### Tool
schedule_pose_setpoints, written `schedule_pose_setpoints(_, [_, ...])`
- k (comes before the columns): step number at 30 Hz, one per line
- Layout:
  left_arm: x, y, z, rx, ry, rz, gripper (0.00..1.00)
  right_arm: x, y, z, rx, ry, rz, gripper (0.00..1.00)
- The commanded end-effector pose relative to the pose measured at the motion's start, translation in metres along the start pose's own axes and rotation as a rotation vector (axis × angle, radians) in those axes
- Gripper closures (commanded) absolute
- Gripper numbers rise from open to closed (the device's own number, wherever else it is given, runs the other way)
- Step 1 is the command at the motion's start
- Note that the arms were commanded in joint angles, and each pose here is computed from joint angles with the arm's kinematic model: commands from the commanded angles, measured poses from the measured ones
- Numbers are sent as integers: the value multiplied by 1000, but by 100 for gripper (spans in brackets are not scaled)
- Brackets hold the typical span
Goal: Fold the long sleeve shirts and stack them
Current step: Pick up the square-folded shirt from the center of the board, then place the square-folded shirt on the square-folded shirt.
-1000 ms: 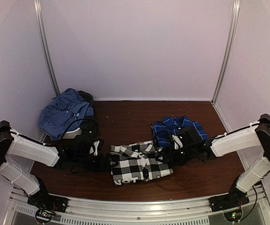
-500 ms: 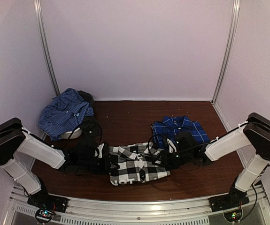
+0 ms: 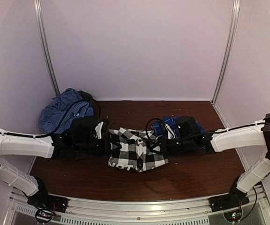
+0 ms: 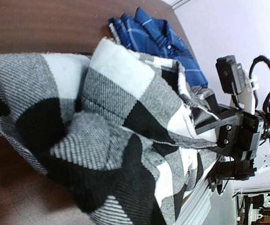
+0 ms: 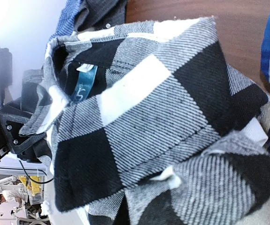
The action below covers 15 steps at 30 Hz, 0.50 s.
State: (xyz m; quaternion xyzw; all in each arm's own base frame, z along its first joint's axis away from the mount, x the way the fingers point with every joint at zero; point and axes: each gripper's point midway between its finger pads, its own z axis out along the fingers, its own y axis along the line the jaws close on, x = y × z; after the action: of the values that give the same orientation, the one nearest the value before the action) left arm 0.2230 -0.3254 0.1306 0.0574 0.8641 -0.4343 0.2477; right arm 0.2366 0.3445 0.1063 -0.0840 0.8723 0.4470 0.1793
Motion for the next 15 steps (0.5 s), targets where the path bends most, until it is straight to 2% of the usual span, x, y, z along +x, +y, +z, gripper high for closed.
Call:
schedule_pose_setpoints(1, [-55, -48, -21, -8, -120, 134, 100, -41, 28, -34, -3, -92, -68, 100])
schedule_pose_setpoints(4, [-69, -53, -17, -47, -123, 173, 100, -68, 26, -60, 43, -156, -82, 100])
schedule_pose_setpoints(8, [-97, -70, -2, -17, -146, 211, 100, -103, 9, -96, 138, -226, -99, 100])
schedule_pose_setpoints(15, [-144, -105, 68, 44, -113, 304, 100, -148, -52, -156, 333, -281, -70, 100])
